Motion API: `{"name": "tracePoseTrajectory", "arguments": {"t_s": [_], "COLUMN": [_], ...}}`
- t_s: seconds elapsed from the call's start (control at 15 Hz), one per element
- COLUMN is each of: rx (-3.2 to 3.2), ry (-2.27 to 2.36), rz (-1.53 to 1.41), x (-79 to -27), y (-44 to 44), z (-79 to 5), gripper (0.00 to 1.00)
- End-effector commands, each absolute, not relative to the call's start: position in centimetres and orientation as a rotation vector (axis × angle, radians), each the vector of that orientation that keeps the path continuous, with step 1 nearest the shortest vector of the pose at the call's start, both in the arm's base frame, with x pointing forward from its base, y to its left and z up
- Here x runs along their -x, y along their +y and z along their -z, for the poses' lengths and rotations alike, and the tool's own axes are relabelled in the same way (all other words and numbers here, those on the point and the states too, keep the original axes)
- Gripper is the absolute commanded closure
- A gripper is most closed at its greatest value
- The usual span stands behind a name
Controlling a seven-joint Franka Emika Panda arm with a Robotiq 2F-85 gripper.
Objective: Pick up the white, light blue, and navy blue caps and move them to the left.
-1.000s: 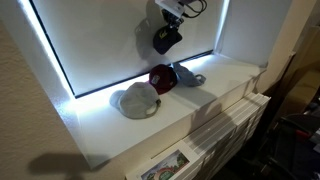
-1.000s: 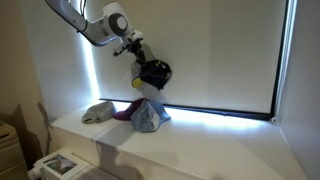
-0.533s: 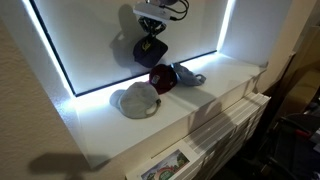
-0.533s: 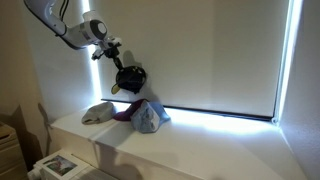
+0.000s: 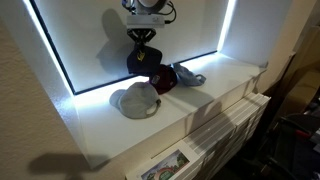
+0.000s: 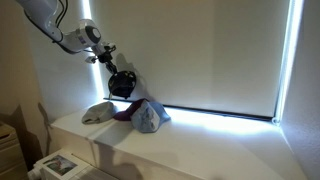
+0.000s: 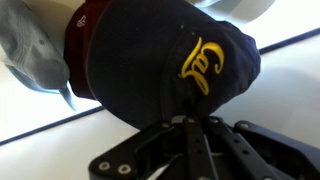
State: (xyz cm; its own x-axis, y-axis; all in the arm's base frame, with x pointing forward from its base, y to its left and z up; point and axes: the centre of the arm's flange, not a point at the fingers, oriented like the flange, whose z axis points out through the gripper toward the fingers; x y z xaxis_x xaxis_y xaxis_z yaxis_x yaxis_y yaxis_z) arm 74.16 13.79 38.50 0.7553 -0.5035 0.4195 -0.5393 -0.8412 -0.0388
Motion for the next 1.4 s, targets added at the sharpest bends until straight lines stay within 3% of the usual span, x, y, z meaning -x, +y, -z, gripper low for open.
{"name": "tracePoseTrajectory", "arguments": {"t_s": [0.0, 0.8, 1.27, 1.33], "rx": [-2.854, -2.807, -3.212, -3.262], "ry": [-0.579, 0.299, 0.313, 0.242], "rz": [-0.565, -0.426, -0.374, -0.329], "x": [-76.1, -74.0, -77.7, -78.9], "y": [16.6, 26.0, 17.5, 15.6], "z": [-37.9, -37.0, -42.0, -41.8], "gripper": [0.99, 0.99, 0.99, 0.76]}}
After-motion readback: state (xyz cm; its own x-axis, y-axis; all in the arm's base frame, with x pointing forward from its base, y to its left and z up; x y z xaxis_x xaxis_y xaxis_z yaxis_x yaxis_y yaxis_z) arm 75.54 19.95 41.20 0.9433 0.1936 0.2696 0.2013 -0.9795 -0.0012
